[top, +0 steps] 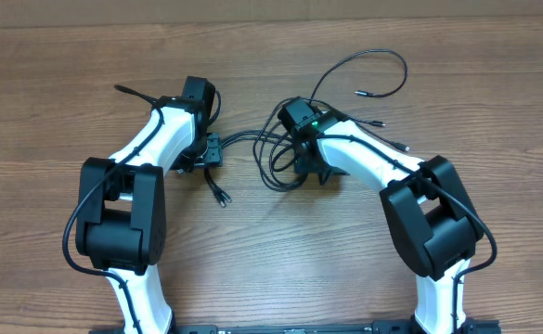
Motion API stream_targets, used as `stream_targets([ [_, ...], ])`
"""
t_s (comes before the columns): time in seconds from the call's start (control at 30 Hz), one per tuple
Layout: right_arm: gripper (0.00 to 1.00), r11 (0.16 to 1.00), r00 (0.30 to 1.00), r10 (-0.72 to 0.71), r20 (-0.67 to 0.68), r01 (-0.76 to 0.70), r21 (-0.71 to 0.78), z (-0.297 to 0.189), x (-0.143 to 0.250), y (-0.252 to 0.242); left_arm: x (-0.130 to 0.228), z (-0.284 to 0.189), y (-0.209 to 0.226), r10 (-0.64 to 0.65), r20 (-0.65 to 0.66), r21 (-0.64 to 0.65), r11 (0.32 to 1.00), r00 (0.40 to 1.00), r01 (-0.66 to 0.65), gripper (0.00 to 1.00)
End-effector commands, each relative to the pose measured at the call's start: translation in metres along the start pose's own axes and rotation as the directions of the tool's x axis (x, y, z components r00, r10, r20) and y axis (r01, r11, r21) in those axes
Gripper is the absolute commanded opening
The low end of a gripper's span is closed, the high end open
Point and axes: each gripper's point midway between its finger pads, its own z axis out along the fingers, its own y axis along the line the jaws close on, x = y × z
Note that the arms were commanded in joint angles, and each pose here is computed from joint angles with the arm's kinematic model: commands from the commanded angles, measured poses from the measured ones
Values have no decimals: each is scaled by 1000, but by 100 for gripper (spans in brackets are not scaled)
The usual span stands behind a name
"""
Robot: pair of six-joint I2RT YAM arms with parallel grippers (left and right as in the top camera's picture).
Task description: Untangle cables
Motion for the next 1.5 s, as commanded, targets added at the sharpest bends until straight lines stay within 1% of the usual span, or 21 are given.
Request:
stream_targets([
  [0.0, 76, 984, 922, -160, -351, 175, 13, 53, 87, -19, 22, 32, -24, 8, -102, 119, 993, 995, 5, 68],
  [0.1, 76, 984, 894, -159, -419, 177, 4, 47, 102, -22, 21, 32, -24, 7, -101, 119, 993, 995, 5, 69],
  [0.23, 77, 983, 883, -155, -444, 182, 17, 44, 107, -28, 21, 32, -25, 8, -99, 120, 993, 995, 4, 72],
  [0.33, 88, 986, 878, -148, -455, 165, -2, 44, 107, -27, 21, 32, -25, 8, -98, 120, 993, 995, 4, 78],
  [0.37, 94, 980, 853, -197, -482, 177, -87, 41, 114, -16, 20, 32, -25, 8, -95, 121, 993, 995, 4, 80],
  [0.4, 100, 974, 840, -224, -493, 187, -125, 39, 118, -12, 19, 32, -25, 8, -91, 123, 992, 996, 4, 82],
  [0.43, 100, 969, 828, -246, -503, 200, -145, 37, 121, -11, 18, 32, -27, 7, -87, 132, 991, 996, 5, 87],
  [0.47, 98, 968, 825, -249, -508, 202, -147, 36, 122, -12, 18, 32, -28, 7, -86, 136, 991, 996, 5, 89],
  [0.5, 90, 969, 817, -248, -521, 197, -152, 35, 125, -12, 17, 32, -31, 8, -84, 154, 988, 996, 6, 90],
  [0.57, 81, 968, 806, -247, -538, 183, -171, 32, 129, -9, 17, 31, -36, 9, -86, 181, 983, 996, 7, 91],
  [0.63, 79, 967, 797, -248, -550, 173, -184, 30, 132, -7, 18, 30, -42, 12, -91, 214, 977, 996, 8, 95],
  [0.67, 75, 967, 798, -248, -549, 173, -185, 29, 132, -7, 18, 30, -45, 16, -91, 221, 975, 996, 5, 97],
  [0.77, 55, 966, 803, -249, -542, 165, -199, 30, 130, -3, 18, 29, -50, 28, -84, 225, 974, 996, -8, 100],
  [0.9, 48, 964, 815, -251, -522, 162, -211, 32, 125, 1, 20, 28, -59, 80, -66, 231, 971, 995, -63, 100],
  [1.0, 49, 964, 817, -251, -519, 162, -213, 31, 124, 2, 22, 27, -63, 119, -59, 234, 967, 991, -103, 100],
  [1.17, 47, 963, 819, -252, -516, 162, -214, 30, 122, 3, 22, 18, -66, 129, -60, 234, 966, 990, -112, 98],
  [1.33, 56, 961, 831, -255, -494, 162, -225, 28, 114, 8, 10, -23, -61, 122, -8, 227, 967, 993, -117, 100],
  [1.37, 69, 958, 835, -265, -483, 169, -234, 26, 109, 10, 4, -38, -61, 117, 30, 235, 964, 993, -120, 100],
  [1.4, 93, 954, 833, -277, -480, 179, -240, 20, 104, 11, -5, -55, -58, 103, 86, 231, 965, 991, -120, 100],
  [1.43, 96, 954, 836, -277, -474, 179, -242, 12, 97, 14, -15, -71, -47, 41, 143, 194, 979, 989, -68, 100],
  [1.47, 97, 953, 838, -277, -469, 179, -244, 9, 94, 15, -18, -76, -42, 14, 159, 182, 982, 987, -43, 100],
])
